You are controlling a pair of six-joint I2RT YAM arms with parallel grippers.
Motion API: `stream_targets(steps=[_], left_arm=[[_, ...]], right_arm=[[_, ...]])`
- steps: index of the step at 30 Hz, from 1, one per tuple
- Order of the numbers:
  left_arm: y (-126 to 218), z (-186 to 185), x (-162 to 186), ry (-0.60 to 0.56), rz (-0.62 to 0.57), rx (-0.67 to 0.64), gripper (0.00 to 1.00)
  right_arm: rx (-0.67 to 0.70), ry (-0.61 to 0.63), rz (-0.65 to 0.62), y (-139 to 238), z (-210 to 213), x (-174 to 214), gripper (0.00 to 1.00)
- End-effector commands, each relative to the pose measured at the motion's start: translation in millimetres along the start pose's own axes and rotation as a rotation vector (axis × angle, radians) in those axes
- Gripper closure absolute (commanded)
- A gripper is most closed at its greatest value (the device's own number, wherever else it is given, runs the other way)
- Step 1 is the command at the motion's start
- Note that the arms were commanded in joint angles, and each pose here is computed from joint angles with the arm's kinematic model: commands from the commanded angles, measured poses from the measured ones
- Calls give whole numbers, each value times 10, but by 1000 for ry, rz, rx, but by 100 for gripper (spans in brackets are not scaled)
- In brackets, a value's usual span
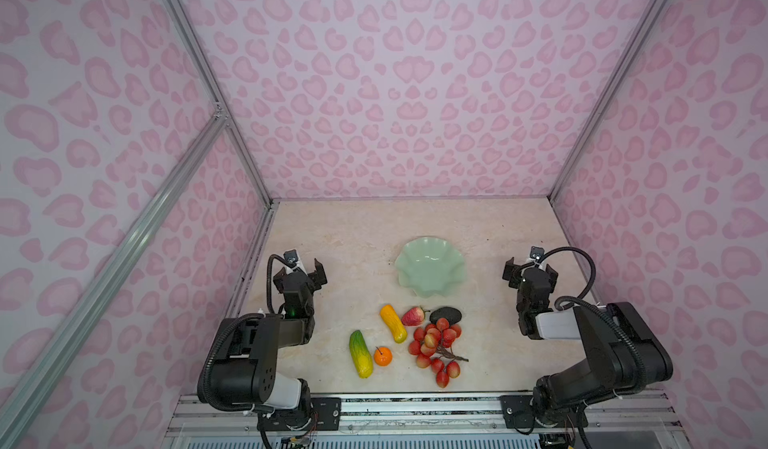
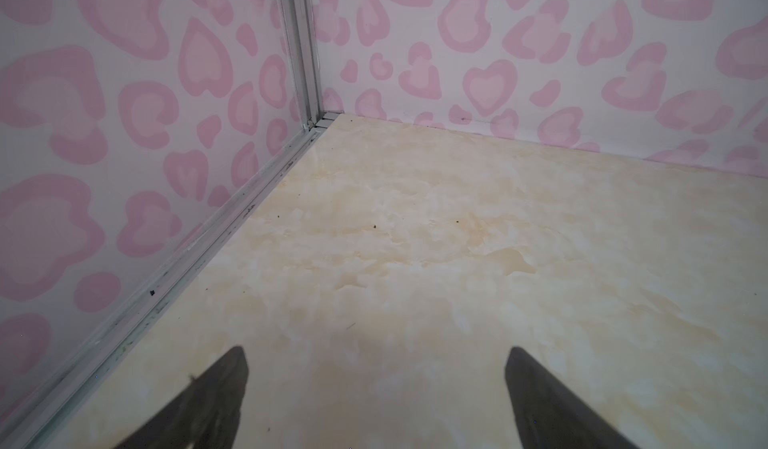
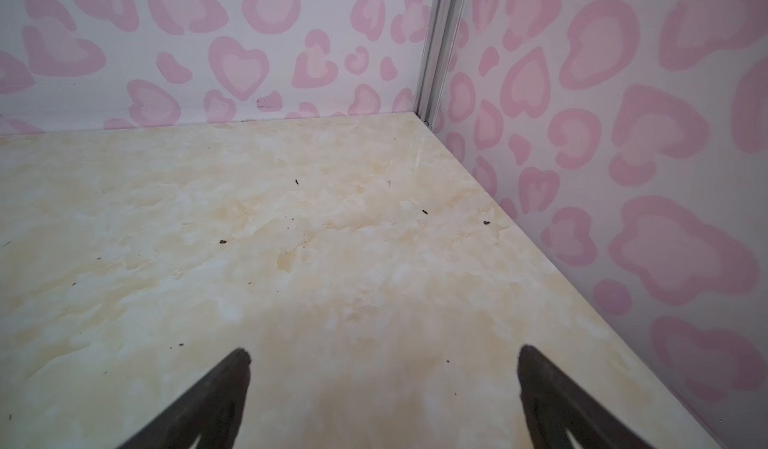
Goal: Place and organize the fake fruits in the fruit bowl
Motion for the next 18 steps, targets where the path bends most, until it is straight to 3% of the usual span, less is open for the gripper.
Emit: stream_targets(steps=[1,18], left_arm=[[0,-29,-79,10,-38,19,3],[-5,-36,-81,11,-37,21,3]], right_arm=[[5,-11,-7,-2,-6,-17,0],[1,-13,-8,-8,-9,-20,0]])
Point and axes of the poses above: each gripper's point midway between its finger pads, its own y axis back along the fingers, its own z axis along the line the jaws close on, x = y × z, the point moved 5 cm from there along y, back along the fingers, and after that the axes turned 13 degrees about y, right-handed, at the moved point
